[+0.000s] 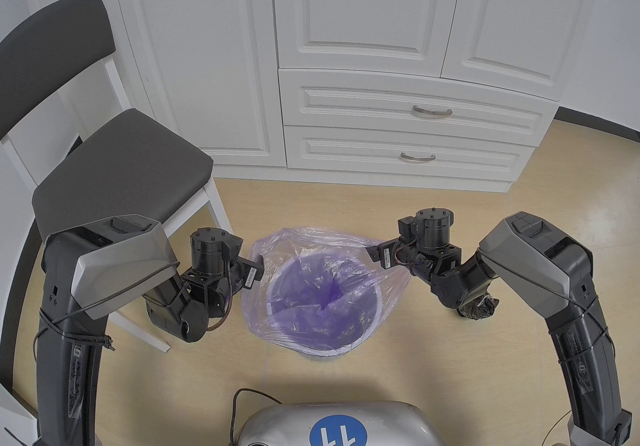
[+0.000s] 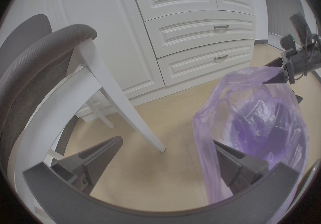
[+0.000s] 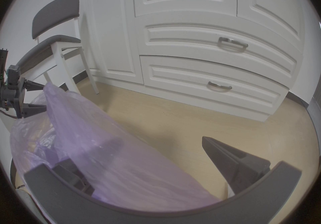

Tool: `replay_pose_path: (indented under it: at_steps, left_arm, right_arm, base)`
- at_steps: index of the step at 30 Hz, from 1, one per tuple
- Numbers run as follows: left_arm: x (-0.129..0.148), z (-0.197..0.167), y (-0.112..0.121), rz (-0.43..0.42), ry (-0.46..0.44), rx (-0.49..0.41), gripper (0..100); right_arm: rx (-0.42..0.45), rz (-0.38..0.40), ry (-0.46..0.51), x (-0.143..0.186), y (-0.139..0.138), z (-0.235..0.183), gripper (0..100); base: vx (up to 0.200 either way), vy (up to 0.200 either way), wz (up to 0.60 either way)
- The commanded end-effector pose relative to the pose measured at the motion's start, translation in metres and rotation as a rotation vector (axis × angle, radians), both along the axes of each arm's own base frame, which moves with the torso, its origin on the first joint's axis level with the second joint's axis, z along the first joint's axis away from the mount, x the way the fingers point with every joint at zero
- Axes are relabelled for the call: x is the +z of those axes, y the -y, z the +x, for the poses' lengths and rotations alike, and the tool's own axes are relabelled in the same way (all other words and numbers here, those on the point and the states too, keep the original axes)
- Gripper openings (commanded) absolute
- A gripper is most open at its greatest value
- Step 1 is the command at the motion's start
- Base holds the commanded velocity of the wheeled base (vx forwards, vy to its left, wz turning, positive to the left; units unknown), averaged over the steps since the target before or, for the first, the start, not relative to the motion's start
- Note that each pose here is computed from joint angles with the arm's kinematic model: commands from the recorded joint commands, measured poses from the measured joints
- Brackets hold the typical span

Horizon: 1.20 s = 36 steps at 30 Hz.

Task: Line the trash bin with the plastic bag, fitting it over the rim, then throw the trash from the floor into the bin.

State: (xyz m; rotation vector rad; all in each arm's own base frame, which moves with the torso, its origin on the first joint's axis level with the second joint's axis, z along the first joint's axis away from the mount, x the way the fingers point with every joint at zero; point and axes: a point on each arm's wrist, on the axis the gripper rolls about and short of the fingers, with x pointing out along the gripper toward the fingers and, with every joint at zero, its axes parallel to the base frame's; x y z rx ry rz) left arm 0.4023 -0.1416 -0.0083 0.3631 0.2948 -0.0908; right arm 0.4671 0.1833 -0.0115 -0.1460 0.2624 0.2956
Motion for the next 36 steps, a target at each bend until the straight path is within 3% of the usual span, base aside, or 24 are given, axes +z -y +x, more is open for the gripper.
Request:
replay_pose_path:
  at_steps: [1, 7, 20, 28, 36]
  left_arm:
    - [-0.007, 0.007, -0.003, -0.001, -0.001, 0.012, 100]
    - [-0.018, 0.014, -0.005, 0.001, -0.005, 0.024, 100]
    - [-0.046, 0.017, -0.007, 0.028, -0.076, 0.03, 100]
    - [-0.049, 0.012, -0.018, 0.06, -0.172, 0.05, 100]
    - [-0.038, 0.011, -0.019, 0.049, -0.152, 0.053, 100]
  right_arm:
    - [-0.016, 0.0, -0.027, -0.024, 0.003, 0.009, 100]
    - [-0.032, 0.058, -0.024, -0.027, 0.0, 0.017, 100]
    - [-0.047, 0.059, -0.061, -0.041, 0.002, 0.025, 100]
    - [-0.068, 0.055, -0.095, -0.042, 0.009, 0.027, 100]
    - [-0.07, 0.073, -0.07, -0.027, 0.011, 0.028, 100]
  base:
    - [0.0, 0.0, 0.0]
    - [0.0, 0.0, 0.0]
    - [0.0, 0.0, 0.0]
    - [0.0, 0.0, 0.0]
    - [0.0, 0.0, 0.0]
